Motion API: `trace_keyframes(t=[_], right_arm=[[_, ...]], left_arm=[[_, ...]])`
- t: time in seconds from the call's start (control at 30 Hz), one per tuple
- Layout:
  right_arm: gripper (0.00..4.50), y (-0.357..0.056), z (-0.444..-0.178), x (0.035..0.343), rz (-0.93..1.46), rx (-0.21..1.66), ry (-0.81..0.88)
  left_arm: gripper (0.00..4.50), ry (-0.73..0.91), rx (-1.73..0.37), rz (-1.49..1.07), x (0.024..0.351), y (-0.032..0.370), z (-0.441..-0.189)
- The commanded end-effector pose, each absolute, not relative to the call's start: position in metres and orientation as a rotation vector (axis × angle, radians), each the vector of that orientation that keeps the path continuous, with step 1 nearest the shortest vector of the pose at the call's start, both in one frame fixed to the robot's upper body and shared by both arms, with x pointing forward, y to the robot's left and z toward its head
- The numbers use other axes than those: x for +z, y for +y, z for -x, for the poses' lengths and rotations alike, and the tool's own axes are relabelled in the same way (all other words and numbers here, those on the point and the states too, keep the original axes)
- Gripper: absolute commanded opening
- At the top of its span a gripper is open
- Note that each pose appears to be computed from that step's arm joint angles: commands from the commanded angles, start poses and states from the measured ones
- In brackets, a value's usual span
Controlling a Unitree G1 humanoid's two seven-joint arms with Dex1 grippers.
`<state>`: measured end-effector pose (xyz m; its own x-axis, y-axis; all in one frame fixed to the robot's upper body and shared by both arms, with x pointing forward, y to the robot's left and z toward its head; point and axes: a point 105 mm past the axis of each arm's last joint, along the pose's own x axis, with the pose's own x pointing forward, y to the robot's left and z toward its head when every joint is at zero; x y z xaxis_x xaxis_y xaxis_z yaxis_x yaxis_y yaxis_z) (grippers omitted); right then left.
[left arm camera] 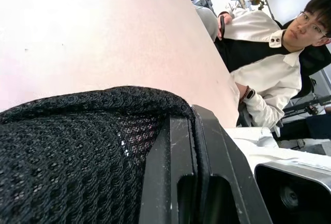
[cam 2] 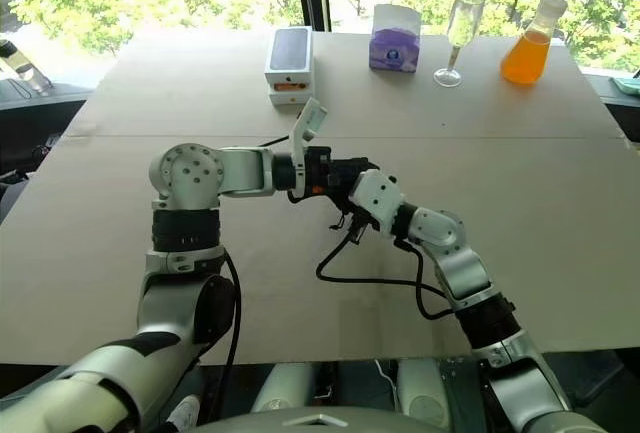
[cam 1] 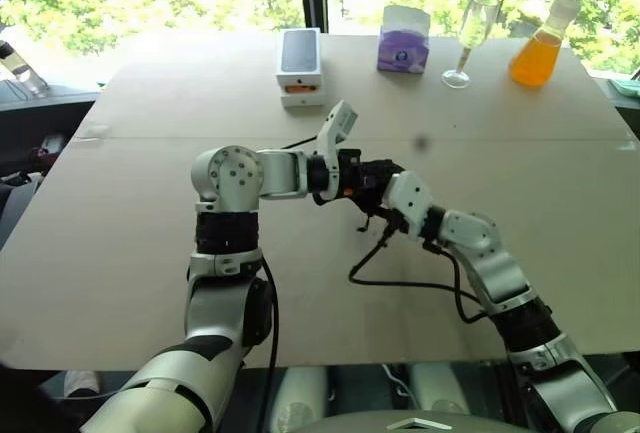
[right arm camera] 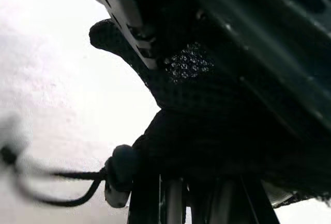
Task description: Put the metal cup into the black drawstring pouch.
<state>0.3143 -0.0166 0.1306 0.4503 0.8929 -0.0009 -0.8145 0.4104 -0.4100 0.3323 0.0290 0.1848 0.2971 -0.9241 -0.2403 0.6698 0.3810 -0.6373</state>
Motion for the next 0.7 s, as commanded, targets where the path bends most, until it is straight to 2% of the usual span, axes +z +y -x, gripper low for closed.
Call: trace_keyframes(t=[0.03, 0.13, 0.23, 0.3, 0.43, 0.53, 0.6, 0.7], right_arm=[[0.04, 0.004, -0.310, 0.151, 0.243, 1.137, -0.292], [0.04, -0.006, -0.323, 0.148, 0.079, 1.060, -0.228], [0.04, -0.004, -0.319, 0.144, 0.038, 1.084, -0.208], [0.04, 0.005, -0.307, 0.141, 0.119, 1.161, -0.231], [0.04, 0.022, -0.287, 0.108, 0.525, 1.333, -0.250], [0.04, 0.017, -0.305, 0.109, 0.623, 1.266, -0.270], [0.04, 0.010, -0.320, 0.108, 0.681, 1.198, -0.274], [0.04, 0.004, -0.327, 0.106, 0.655, 1.169, -0.260]], left_arm=[[0.00, 0.593, -1.238, 0.455, 0.203, 0.011, -0.316], [0.00, 0.608, -1.272, 0.433, 0.197, 0.015, -0.298], [0.00, 0.604, -1.270, 0.404, 0.190, 0.018, -0.287], [0.00, 0.592, -1.243, 0.418, 0.188, 0.017, -0.292], [0.00, 0.536, -1.130, 0.435, 0.190, 0.004, -0.322], [0.00, 0.560, -1.027, 0.452, 0.183, 0.013, -0.337], [0.00, 0.594, -1.009, 0.453, 0.176, 0.019, -0.334], [0.00, 0.609, -0.998, 0.441, 0.168, 0.024, -0.328]])
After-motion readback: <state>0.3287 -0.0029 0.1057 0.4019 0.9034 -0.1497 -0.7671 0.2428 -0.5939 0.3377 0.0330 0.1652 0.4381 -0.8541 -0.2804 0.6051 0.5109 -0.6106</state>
